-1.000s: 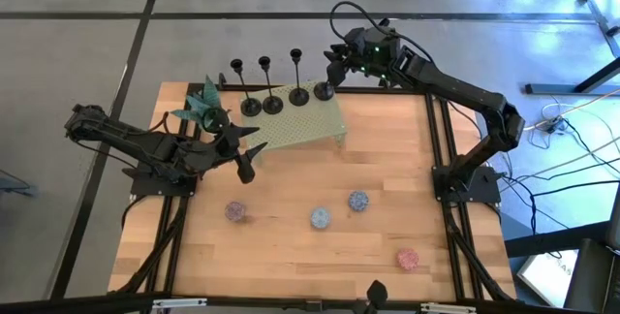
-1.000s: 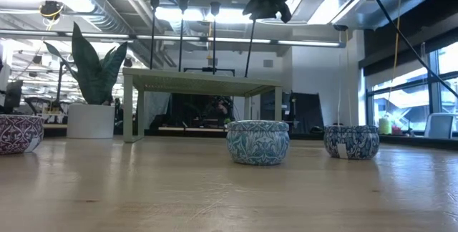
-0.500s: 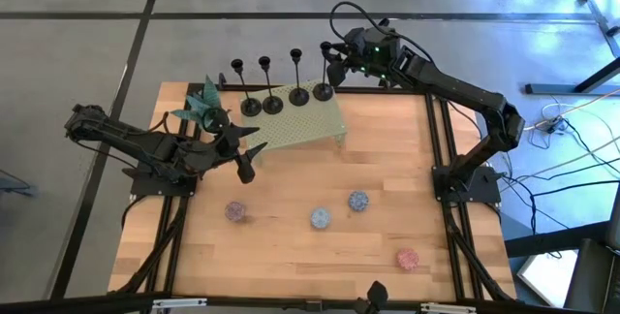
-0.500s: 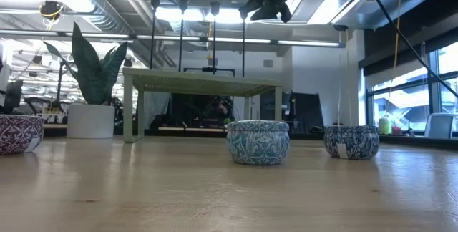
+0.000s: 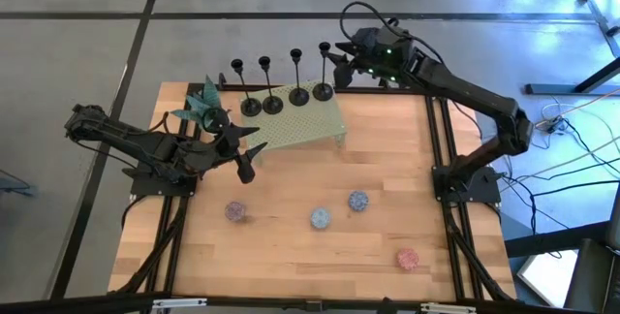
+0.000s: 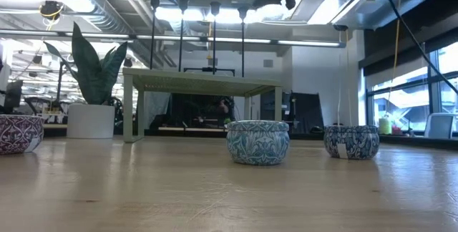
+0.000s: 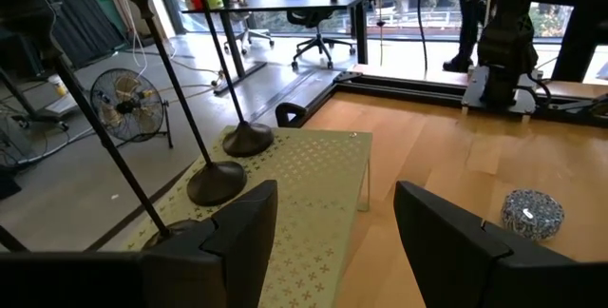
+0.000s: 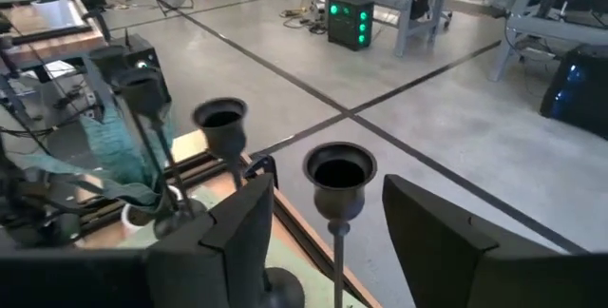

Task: Pick & Place candle stick holders
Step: Put the brown scented candle on the shelf

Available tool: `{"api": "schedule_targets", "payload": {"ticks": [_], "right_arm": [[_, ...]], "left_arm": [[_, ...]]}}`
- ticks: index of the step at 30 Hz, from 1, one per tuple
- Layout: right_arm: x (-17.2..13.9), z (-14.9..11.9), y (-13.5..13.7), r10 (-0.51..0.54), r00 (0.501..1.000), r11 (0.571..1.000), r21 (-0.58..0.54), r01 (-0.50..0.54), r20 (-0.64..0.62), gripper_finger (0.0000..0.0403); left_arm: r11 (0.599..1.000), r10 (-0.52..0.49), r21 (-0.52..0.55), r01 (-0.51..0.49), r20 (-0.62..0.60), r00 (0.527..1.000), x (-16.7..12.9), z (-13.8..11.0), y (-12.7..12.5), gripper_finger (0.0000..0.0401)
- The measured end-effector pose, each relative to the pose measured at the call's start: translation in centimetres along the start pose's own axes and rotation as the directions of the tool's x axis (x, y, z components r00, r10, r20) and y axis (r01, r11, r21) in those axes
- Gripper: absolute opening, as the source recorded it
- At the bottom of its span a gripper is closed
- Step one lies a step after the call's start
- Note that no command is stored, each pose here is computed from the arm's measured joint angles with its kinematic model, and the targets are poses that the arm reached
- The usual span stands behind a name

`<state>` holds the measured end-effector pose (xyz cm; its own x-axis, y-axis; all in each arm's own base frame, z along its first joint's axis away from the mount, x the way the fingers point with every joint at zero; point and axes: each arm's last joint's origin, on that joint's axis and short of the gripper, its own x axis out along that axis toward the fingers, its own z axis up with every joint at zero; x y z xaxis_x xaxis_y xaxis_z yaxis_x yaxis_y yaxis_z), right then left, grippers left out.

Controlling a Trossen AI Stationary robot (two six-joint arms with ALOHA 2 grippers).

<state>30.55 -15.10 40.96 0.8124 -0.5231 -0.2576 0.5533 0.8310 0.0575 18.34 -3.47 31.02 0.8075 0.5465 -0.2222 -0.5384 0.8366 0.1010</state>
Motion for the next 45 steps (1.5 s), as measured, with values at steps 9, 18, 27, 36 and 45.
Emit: {"api": "schedule_targets", "payload": {"ticks": [9, 18, 27, 36, 45], "right_arm": [[-4.6, -0.6, 3.2, 0.277, 0.945, 0.961, 0.03, -0.276, -0.175, 0.0204], [-8.5, -4.8, 8.8, 0.552, 0.632, 0.81, 0.17, -0.561, -0.544, 0.0204], [-9.6, -10.0, 12.7, 0.514, 0.552, 0.763, 0.057, -0.644, -0.657, 0.0204], [-9.4, -14.8, 13.0, 0.463, 0.527, 0.811, 0.102, -0.576, -0.712, 0.0204], [-8.2, -16.3, 14.1, 0.564, 0.593, 0.76, 0.08, -0.645, -0.575, 0.0204]], "left_arm": [[0.981, -0.189, 0.034, 0.19, -0.041, 0.981, -0.1, -0.2, -0.5, 0.021], [0.928, -0.37, -0.027, 0.372, -0.186, 0.91, -1.4, -1.7, -1.7, 0.021], [0.902, -0.423, -0.044, 0.429, -0.279, 0.862, -4.3, -3.4, -2.9, 0.021], [0.941, -0.278, 0.107, 0.32, -0.29, 0.916, -7.9, -7.2, -2.4, 0.021], [0.952, -0.305, -0.109, 0.285, -0.301, 0.904, -8.8, -11.5, -2.2, 0.021]]}}
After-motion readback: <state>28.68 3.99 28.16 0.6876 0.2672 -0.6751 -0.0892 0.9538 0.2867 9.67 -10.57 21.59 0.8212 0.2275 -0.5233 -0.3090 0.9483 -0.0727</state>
